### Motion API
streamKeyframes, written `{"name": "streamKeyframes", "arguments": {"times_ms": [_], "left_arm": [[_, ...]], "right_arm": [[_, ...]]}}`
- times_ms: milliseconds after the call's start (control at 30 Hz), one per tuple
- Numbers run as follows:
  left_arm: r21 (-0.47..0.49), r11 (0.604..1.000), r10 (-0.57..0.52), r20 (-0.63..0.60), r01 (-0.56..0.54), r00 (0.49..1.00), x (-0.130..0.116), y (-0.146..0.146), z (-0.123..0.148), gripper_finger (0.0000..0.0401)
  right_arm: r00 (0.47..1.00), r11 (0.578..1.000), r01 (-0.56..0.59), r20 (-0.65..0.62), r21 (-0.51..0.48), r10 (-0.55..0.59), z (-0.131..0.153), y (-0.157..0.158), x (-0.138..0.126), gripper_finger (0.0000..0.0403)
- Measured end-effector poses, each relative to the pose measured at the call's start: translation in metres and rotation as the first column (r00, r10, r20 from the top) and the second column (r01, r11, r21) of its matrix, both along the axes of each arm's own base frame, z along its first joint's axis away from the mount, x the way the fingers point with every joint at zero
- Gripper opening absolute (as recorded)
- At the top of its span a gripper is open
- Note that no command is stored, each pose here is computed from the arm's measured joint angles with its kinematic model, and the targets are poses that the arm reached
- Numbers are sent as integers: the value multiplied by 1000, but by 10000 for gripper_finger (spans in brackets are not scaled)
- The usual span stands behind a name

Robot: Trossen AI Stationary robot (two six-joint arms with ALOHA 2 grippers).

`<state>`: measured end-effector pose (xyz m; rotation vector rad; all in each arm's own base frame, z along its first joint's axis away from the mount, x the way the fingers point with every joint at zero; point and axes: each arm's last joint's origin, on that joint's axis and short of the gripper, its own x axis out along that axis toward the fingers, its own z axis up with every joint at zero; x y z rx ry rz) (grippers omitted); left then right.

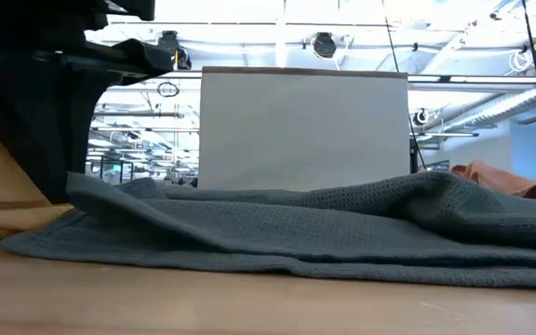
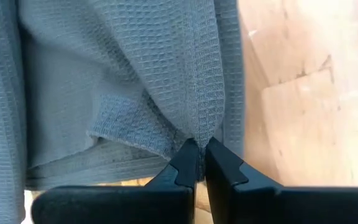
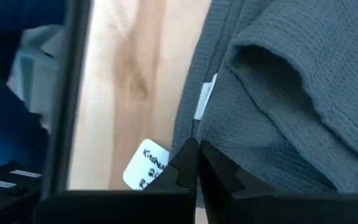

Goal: Fold towel
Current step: Fold the gray towel

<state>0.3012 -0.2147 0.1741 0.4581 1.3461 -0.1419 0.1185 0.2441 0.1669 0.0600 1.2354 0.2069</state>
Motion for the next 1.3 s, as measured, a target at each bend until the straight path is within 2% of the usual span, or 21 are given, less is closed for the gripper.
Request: {"name": "streamKeyframes", "arguments": {"times_ms": [267, 500, 800, 900, 1167, 1300], "left_arm": [[-27, 999, -17, -5, 17, 1000, -1, -4, 0, 16], [-102, 995, 2, -5, -3, 1000, 4, 4, -13, 16], [-129, 991, 37, -1, -36, 999, 7, 17, -26, 16], [-131, 991, 38, -3, -38, 999, 7, 17, -27, 16], [-131, 991, 38, -1, -37, 999, 7, 17, -27, 16], [-131, 991, 38, -1, -37, 999, 7, 17, -27, 16]], "right_arm": [[1000, 998, -21, -1, 52, 21, 1, 6, -2, 0], [999, 993, -31, 34, 117, 27, 3, 13, 1, 4], [994, 986, -95, 73, 134, 86, -14, 27, 7, 11], [991, 985, -115, 79, 126, 105, -19, 30, 9, 40], [994, 990, -96, 62, 105, 90, -28, 31, 9, 187], [994, 993, -76, 79, 92, 69, -28, 30, 10, 220]]}}
